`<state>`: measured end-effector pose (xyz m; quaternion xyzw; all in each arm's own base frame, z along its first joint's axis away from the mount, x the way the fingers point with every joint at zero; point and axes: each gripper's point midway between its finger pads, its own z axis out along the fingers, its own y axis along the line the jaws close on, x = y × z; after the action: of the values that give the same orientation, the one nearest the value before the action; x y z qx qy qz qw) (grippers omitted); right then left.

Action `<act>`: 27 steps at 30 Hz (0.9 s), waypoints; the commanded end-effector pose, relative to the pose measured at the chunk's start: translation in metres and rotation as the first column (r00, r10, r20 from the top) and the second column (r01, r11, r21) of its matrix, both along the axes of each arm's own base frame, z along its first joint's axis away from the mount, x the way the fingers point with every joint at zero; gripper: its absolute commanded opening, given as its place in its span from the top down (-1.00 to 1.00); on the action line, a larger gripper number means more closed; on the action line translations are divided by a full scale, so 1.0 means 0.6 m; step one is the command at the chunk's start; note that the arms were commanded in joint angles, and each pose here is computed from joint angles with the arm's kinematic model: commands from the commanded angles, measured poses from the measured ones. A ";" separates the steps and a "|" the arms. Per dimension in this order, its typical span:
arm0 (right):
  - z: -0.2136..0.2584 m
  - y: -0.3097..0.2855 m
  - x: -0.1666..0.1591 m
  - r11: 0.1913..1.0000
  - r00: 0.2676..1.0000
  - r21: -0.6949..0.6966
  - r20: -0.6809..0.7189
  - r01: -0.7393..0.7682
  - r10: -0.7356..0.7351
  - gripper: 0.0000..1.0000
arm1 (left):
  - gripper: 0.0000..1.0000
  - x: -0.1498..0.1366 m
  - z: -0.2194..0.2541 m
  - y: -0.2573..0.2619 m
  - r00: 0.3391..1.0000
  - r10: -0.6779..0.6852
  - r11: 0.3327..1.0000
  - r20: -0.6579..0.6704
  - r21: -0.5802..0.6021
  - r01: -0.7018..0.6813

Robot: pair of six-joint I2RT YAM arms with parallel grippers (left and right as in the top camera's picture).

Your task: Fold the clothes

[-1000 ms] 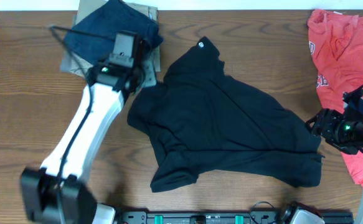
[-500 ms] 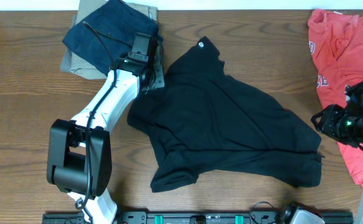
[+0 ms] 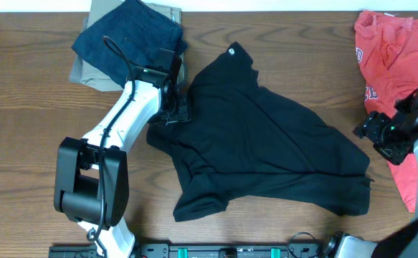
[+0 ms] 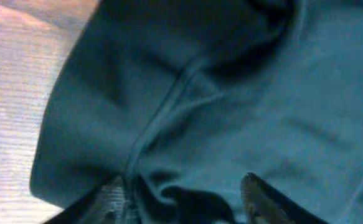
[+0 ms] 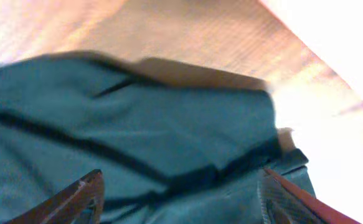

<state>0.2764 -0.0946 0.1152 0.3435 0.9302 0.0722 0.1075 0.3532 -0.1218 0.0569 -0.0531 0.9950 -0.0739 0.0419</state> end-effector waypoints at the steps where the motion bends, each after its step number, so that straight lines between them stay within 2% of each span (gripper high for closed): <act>1: -0.037 -0.040 -0.019 0.984 0.979 -0.089 -0.116 0.156 -0.166 -0.56 | -0.46 -0.019 -0.012 0.004 0.999 0.001 1.000 -0.034 0.011 -0.001; 7: -0.080 -0.052 -0.015 0.977 0.962 -0.075 -0.176 0.198 -0.209 -0.57 | -0.97 -0.045 -0.039 0.023 0.997 0.007 0.998 -0.077 0.062 -0.002; 12: -0.095 -0.042 -0.034 0.983 0.954 -0.036 -0.239 0.180 -0.183 -0.55 | -0.95 -0.064 -0.055 0.033 0.994 0.009 0.996 -0.108 0.084 0.000; 17: -0.094 -0.032 -0.051 0.985 0.944 -0.019 -0.282 0.171 -0.169 -0.55 | -0.96 -0.060 -0.062 0.032 0.996 0.009 0.997 -0.091 0.079 -0.002; 23: -0.111 -0.036 -0.041 0.986 0.955 -0.030 -0.245 0.164 -0.166 -0.55 | -0.96 -0.058 -0.072 0.031 0.997 0.009 0.997 -0.075 0.074 -0.004; 27: -0.135 -0.041 -0.031 0.987 0.967 -0.045 -0.197 0.155 -0.160 -0.47 | -0.96 -0.059 -0.075 0.031 0.997 0.013 0.997 -0.075 0.074 -0.007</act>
<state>0.2631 -0.1200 0.0439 0.4260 0.9041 0.0163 0.0276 0.3218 -0.1064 0.0139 -0.0596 0.9973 -0.0422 0.0103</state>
